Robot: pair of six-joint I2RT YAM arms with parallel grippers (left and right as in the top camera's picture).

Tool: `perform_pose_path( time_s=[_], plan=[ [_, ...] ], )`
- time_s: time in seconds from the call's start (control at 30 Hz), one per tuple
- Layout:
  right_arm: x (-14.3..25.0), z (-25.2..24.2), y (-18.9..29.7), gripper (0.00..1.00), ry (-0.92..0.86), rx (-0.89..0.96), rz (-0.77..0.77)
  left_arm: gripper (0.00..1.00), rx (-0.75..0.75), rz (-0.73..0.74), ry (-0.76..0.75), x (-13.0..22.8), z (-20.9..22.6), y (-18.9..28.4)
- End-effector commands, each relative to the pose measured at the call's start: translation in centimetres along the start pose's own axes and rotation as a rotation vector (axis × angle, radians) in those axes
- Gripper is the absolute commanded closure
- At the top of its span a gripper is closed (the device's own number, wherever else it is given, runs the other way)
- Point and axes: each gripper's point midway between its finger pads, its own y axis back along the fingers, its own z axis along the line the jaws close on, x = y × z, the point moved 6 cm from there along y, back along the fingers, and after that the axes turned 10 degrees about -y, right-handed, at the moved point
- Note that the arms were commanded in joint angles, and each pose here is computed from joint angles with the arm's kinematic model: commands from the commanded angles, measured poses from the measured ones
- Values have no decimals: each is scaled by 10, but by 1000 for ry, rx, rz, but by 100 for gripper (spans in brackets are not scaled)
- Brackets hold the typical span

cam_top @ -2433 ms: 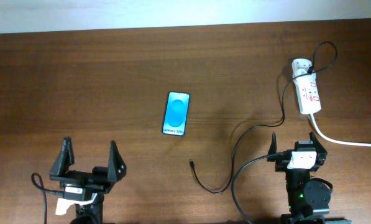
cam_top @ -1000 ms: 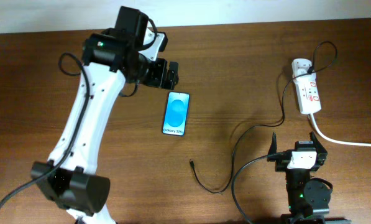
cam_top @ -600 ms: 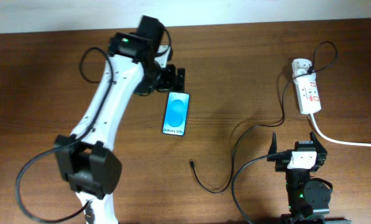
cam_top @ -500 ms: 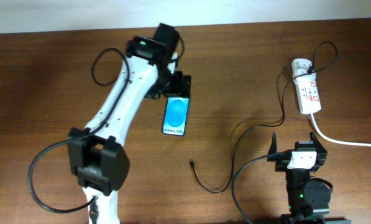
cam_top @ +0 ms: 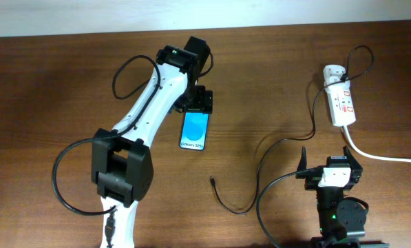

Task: Plug charger to phone and switch on socket
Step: 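Move the left gripper over the blue phone on the table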

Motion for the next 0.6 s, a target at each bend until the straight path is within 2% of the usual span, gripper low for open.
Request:
perform_pose_path(
  time_s=[0.0,0.1,0.17,0.57],
  plan=[
    [3,0,0,2,0,9,7,1,-7,-1,16,-2,0,-4],
    [3,0,0,2,1,9,7,1,-5,0,16,-2,0,-4],
    [3,0,0,2,1,9,7,1,55,13,-33,0,-7,-7],
    [3,0,0,2,1,9,7,1,28,14,-33,1,-4,-16]
  ],
)
